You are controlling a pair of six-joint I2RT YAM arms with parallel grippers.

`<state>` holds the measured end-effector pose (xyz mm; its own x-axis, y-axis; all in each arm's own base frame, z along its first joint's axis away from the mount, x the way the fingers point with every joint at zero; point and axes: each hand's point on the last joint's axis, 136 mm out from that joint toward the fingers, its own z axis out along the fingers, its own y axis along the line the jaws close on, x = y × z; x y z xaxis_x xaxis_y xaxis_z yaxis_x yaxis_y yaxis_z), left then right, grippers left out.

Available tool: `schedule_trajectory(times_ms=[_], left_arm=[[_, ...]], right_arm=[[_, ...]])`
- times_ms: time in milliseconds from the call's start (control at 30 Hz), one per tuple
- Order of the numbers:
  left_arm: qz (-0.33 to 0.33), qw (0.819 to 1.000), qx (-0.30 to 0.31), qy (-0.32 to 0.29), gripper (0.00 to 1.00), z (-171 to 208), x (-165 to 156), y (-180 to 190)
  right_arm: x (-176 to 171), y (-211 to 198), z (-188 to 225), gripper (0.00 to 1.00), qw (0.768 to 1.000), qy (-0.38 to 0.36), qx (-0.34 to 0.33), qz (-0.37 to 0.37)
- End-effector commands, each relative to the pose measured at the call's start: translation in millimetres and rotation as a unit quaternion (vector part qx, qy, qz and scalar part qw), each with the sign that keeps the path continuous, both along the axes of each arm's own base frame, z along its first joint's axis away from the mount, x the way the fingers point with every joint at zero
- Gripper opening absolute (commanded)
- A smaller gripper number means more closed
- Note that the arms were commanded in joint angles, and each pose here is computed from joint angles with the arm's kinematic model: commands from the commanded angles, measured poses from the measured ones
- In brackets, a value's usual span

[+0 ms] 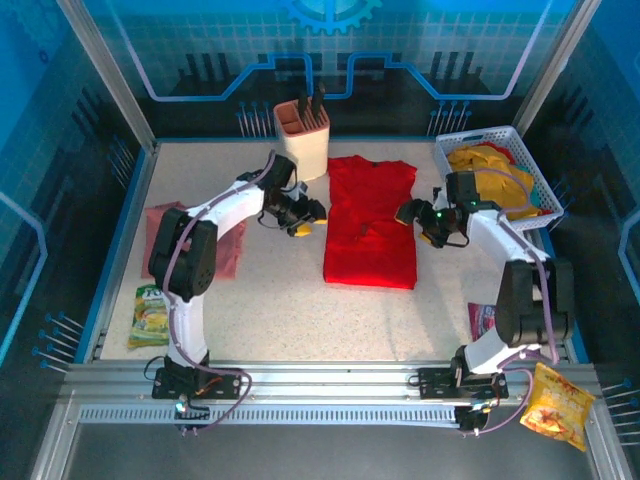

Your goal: Fold and stack the t-shirts

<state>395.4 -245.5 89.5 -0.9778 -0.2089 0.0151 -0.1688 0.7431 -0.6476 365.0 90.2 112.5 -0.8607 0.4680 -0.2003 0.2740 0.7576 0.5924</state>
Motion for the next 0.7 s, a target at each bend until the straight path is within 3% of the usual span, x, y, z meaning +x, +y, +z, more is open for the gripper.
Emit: schedule_trajectory(times_ms=[0,200,667], left_arm=[[-0.022,1.0,-0.014,-0.005,0.55,4,-27,-18],[-0.018,0.999,-0.031,-0.001,0.55,-19,-40,-40],[0.002,1.0,-0.028,-0.006,0.54,-37,-13,-51]], right_arm=[[-24,15,-4,0.84,1.0,0.004,0.003,0.022],[-35,30,-27,0.85,0.999,0.011,0.02,0.025],[-10,43,-63,0.85,0.999,0.026,0.023,0.018]])
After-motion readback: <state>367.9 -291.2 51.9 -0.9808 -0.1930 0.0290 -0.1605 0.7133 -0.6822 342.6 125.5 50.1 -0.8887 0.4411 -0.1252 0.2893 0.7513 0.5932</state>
